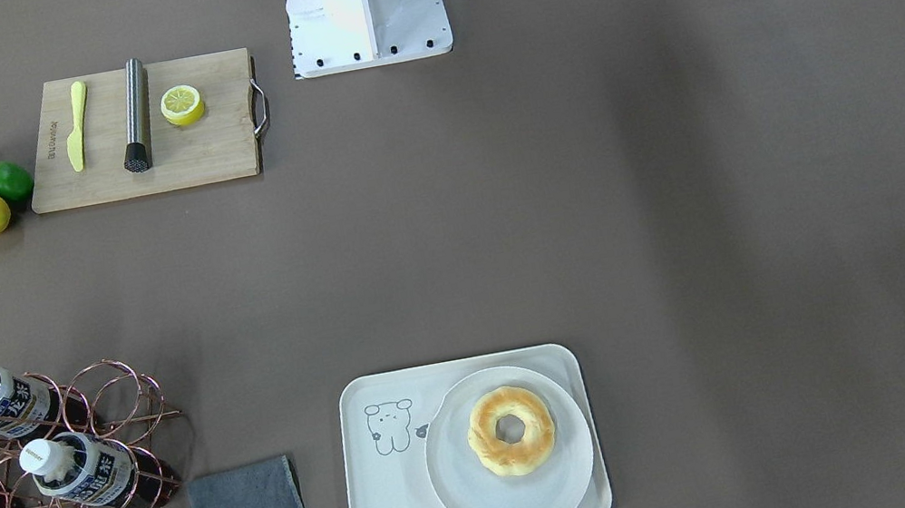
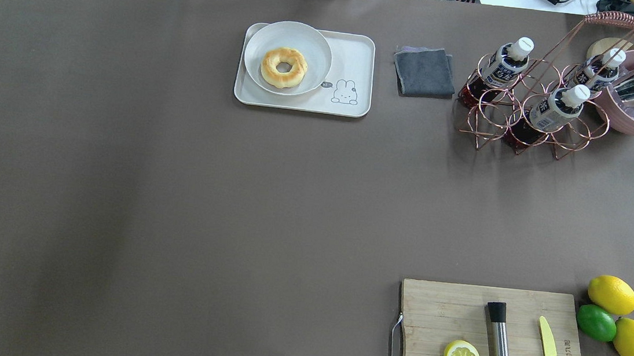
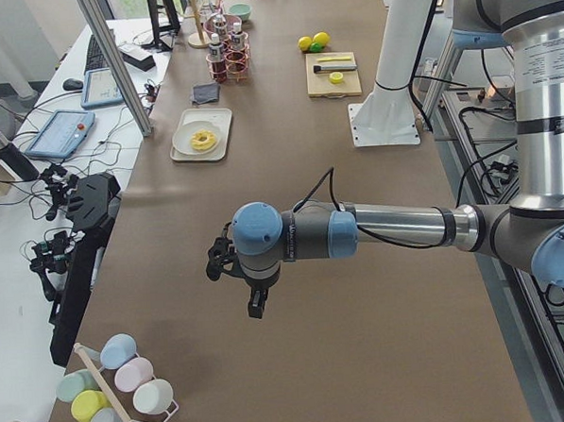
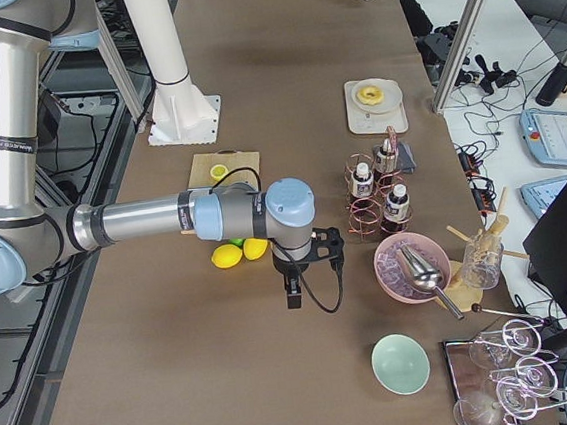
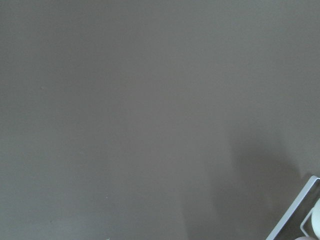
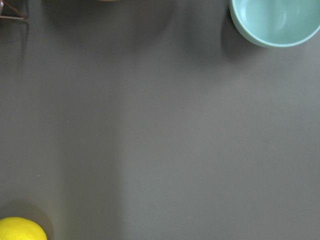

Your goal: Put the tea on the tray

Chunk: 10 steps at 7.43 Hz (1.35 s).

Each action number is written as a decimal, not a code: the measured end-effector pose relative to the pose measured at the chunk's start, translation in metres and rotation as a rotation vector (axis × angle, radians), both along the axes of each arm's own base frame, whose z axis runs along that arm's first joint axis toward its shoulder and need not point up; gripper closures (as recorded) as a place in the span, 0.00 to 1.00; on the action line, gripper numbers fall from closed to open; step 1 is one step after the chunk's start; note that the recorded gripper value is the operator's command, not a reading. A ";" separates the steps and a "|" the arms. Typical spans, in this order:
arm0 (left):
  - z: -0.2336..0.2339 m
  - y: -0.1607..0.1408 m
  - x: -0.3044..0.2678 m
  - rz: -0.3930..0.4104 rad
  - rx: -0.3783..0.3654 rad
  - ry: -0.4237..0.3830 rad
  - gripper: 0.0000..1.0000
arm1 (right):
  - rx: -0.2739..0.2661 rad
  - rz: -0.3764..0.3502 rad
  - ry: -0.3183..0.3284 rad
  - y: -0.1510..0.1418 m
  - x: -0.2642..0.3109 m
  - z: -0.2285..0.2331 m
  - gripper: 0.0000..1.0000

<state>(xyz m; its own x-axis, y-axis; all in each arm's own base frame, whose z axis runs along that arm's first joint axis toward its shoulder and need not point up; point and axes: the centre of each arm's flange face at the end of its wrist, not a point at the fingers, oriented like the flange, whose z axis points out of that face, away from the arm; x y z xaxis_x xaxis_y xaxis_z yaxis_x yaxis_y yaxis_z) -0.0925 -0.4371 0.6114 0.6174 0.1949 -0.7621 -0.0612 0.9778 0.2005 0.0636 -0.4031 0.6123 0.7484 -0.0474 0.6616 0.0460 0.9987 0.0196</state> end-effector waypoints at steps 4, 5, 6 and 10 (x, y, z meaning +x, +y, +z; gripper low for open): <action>-0.061 -0.028 0.009 -0.043 0.191 0.054 0.01 | 0.206 -0.057 -0.001 -0.049 -0.051 -0.114 0.00; -0.073 -0.038 0.020 -0.050 0.190 0.064 0.01 | 0.208 -0.023 -0.003 -0.069 -0.080 -0.146 0.00; -0.080 -0.042 0.026 -0.050 0.203 0.069 0.01 | 0.196 0.022 -0.015 -0.087 -0.114 -0.180 0.00; -0.083 -0.042 0.037 -0.038 0.245 0.074 0.01 | 0.233 0.126 -0.027 -0.146 -0.220 -0.236 0.03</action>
